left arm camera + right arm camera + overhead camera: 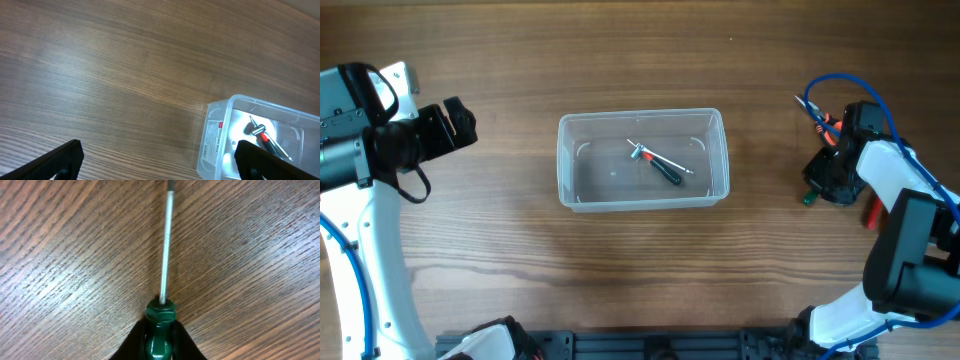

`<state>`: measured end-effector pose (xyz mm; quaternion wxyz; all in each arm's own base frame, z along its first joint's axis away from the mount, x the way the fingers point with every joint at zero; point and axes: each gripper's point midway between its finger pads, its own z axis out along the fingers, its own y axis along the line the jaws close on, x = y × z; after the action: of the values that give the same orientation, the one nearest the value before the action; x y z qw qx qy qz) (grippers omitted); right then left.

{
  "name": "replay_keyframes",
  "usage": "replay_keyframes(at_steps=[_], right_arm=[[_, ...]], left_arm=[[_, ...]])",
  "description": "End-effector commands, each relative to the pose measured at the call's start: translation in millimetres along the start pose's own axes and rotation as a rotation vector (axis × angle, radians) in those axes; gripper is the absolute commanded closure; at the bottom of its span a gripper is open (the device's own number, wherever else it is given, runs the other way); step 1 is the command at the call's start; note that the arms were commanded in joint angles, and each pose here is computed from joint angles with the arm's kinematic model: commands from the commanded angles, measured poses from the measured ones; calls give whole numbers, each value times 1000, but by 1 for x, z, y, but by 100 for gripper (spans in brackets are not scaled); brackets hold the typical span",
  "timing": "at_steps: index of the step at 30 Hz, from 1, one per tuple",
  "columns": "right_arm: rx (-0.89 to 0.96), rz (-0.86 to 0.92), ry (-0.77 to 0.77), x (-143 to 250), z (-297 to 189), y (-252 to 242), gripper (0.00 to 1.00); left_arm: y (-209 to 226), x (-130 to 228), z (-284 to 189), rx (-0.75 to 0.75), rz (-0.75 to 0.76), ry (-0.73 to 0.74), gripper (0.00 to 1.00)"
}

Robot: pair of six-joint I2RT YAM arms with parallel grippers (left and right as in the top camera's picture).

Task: Pack container
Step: 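Grasp the green screwdriver with the right gripper, then lower the green screwdriver into the container and release it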

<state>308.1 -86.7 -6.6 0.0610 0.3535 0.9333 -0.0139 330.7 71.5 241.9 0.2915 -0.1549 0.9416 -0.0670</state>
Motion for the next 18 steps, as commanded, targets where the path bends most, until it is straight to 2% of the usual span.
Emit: replay_keyframes(at_steps=[1,2,3,12,14,18], right_arm=[[-50,-2,106,27,17,7,90],[-52,-3,107,27,17,8,95],[-53,-2,107,27,17,8,96],[-64,-31,86,19,7,11,96],[-88,-38,37,7,-17,17,96],[-219,-213,-181,-23,-102,49,96]], left_arm=[[-6,-2,-2,26,27,-2,0],[-6,-2,-2,26,27,-2,0],[-6,-2,-2,25,27,-1,0],[-6,-2,-2,26,27,-2,0],[-6,-2,-2,26,28,-2,0],[-6,-2,-2,25,28,-3,0]])
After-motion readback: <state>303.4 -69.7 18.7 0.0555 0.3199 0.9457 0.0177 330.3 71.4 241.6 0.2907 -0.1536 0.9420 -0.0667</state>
